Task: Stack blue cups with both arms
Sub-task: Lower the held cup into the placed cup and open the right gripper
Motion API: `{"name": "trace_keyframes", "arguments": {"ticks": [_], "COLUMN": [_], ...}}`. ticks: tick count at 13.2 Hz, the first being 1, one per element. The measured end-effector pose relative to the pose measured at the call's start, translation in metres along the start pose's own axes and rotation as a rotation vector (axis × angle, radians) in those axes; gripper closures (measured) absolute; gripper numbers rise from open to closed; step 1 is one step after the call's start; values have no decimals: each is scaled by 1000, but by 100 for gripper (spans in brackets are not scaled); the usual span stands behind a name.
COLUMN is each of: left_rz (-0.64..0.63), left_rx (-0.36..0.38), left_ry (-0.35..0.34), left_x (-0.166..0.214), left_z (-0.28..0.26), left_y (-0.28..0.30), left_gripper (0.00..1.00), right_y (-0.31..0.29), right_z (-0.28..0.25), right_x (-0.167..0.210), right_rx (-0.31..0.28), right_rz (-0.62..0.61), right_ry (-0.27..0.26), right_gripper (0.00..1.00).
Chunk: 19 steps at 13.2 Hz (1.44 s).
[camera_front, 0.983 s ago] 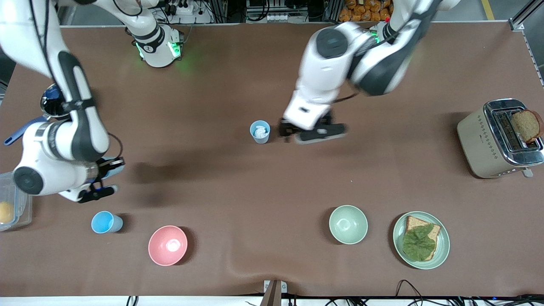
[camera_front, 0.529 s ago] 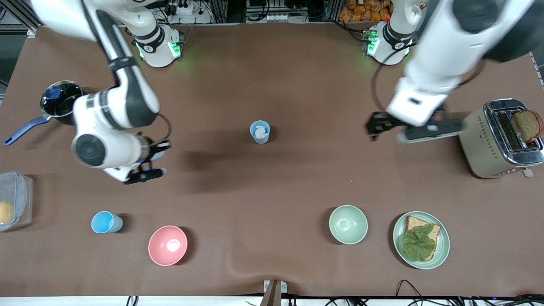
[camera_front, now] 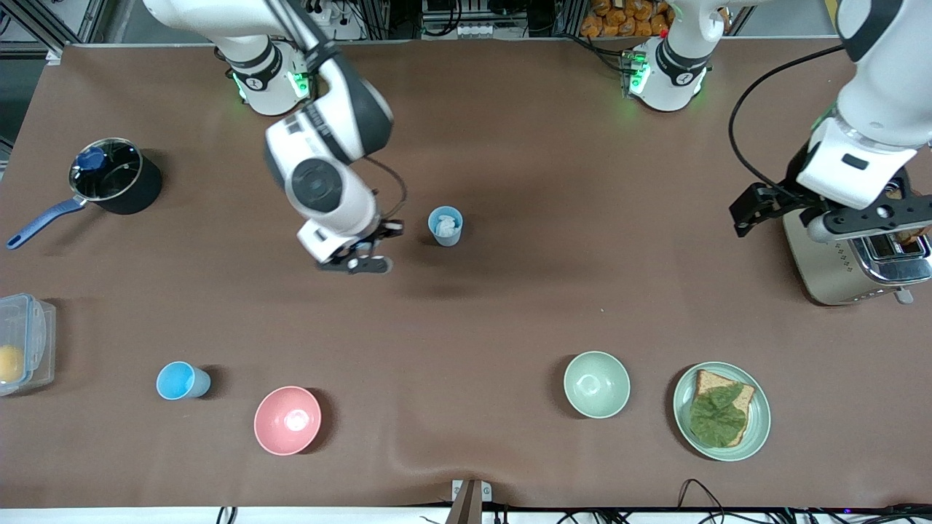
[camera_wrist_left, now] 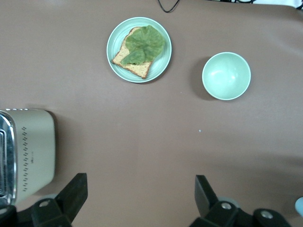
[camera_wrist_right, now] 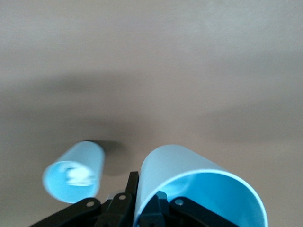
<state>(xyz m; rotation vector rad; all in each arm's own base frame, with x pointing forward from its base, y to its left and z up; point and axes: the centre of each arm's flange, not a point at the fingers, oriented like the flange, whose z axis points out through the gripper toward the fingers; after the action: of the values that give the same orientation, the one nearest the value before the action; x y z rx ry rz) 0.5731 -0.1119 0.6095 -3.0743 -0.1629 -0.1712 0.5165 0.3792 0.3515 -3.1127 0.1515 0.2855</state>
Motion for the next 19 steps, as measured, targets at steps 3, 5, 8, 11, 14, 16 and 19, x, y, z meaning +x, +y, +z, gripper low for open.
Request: {"name": "trace_keyframes", "arguments": {"ticks": [3,5,8,11,14,16,19], "left_rz": [22,45,52,67,64,63,63], "left_rx": [18,19,8,8,7,8,10], "left_ry": [-42,-63,-77,-78,-72,-72,-78], "left_x": [-4,-1,1,-2,-1,-3,-6], "left_z": [1,3,5,3,0,-4,-9], "left_y": [-11,-30,-43,-35,-36,-37,-38], "left_gripper": [0,0,0,0,0,0,0], "right_y": [-60,-84,-98,-103,-111,-112,-113], "right_z": [23,45,61,61,73,81,83], "right_x": [-43,-63,-66,-59,-56,-54,-53], "right_rx": [18,11,8,14,8,0,0], "right_rz": [71,111,147,163,176,184,213], "right_ry": [43,45,46,52,48,42,42], "right_gripper": [96,96,96,96,96,96,82]}}
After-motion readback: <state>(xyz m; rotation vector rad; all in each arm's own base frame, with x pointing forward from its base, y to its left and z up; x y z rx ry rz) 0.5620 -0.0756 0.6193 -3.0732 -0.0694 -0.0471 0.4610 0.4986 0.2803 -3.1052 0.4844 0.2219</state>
